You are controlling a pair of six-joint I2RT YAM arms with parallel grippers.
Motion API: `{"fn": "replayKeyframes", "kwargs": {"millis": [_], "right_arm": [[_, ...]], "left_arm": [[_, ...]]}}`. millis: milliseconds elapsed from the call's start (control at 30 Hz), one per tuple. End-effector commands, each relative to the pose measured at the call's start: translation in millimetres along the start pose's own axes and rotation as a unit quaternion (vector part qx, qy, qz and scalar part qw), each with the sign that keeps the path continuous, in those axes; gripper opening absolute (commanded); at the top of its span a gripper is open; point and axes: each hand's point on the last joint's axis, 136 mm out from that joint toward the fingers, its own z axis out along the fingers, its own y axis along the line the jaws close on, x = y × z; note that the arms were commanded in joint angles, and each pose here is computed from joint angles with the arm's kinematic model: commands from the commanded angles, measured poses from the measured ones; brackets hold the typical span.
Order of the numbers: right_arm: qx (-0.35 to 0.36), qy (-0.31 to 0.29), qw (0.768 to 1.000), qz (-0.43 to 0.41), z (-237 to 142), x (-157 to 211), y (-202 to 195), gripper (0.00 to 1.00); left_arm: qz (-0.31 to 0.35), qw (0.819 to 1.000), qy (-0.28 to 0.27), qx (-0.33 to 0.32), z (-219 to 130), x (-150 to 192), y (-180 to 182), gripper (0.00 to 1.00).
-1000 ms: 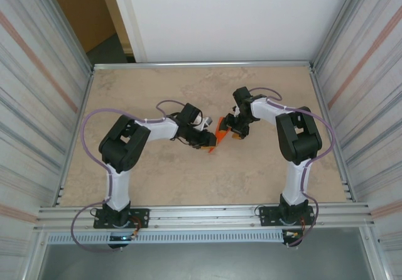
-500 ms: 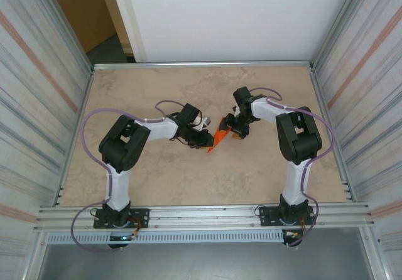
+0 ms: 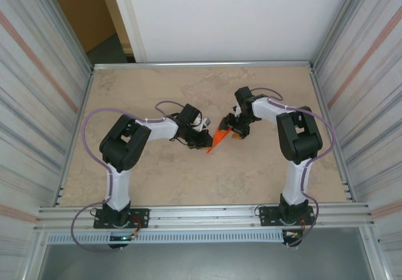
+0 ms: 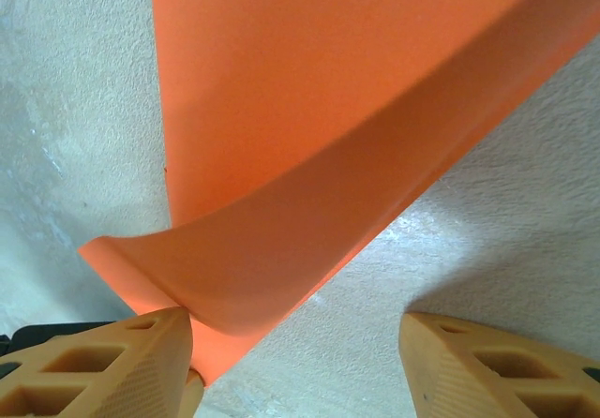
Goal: Fold a paper plane with a square sheet of paper (pick it up from the middle)
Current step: Fold the wing for the fifth time at the center of the table.
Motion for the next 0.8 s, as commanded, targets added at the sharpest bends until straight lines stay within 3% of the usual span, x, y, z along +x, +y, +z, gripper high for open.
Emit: {"fn": "replayKeyframes", "kwargs": {"millis": [0,300,500,767], "right_arm": [[0.038,0.009,0.999,-0.023,42,-2,-33,0.62],[0.006,0.012,0.998,-0.067,31,3,-21,0.63],[0.074,0.011,0.997,-0.031,42,-4,-45,0.6],[0.12,0.023,0.993,-0.003,56,-5,-48,0.53]], "left_arm": [[-0.03,0.999,0.019,-0.028,8,13,23,0.11],[-0.042,0.998,0.021,-0.032,9,14,27,0.09],[-0.043,0.998,0.022,-0.03,8,14,28,0.09],[-0.048,0.998,0.028,-0.028,9,16,29,0.09]]}}
